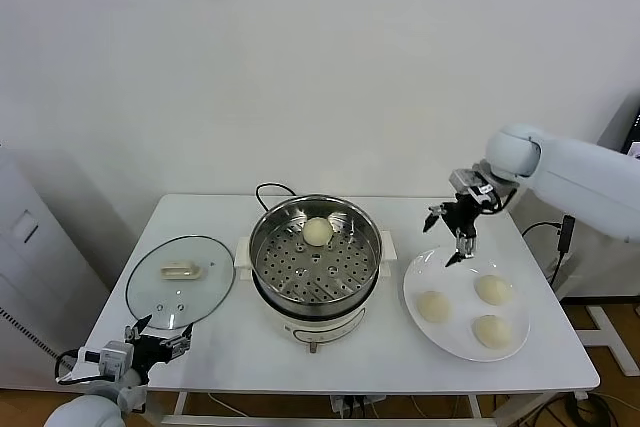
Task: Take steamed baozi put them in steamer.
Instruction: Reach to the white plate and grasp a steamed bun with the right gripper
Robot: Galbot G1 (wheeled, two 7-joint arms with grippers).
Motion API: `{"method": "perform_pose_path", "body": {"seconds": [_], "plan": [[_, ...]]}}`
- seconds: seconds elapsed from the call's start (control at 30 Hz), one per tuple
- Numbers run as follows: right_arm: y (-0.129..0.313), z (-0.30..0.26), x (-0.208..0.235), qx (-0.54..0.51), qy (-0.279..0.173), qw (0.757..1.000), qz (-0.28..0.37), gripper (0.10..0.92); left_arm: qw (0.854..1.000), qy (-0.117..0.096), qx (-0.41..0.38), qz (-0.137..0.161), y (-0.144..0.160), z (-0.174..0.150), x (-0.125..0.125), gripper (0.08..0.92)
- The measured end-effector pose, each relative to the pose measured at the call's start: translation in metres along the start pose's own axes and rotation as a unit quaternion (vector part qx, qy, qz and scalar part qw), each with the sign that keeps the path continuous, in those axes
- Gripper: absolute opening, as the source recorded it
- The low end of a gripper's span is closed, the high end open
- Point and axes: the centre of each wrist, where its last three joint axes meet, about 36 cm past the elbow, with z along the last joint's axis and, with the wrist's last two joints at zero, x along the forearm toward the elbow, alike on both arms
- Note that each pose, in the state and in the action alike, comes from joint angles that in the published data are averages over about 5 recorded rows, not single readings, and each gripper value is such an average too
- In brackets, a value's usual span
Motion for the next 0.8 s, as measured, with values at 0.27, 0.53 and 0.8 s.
{"method": "perform_pose_path", "body": {"seconds": [0.27,0.53,0.8], "plan": [[0.012,0.012,-0.040,-0.026,0.002,1.000,-0.012,0.823,1.000,0.002,0.000,0.000,0.000,0.001,-0.001,0.823],[0.023,0.020,-0.076,-0.038,0.003,0.999,-0.023,0.823,1.000,0.003,0.001,0.000,-0.001,0.003,-0.001,0.823],[0.030,0.024,-0.107,-0.041,0.008,0.999,-0.028,0.822,1.000,0.004,0.001,0.000,-0.001,0.003,-0.001,0.823]]}}
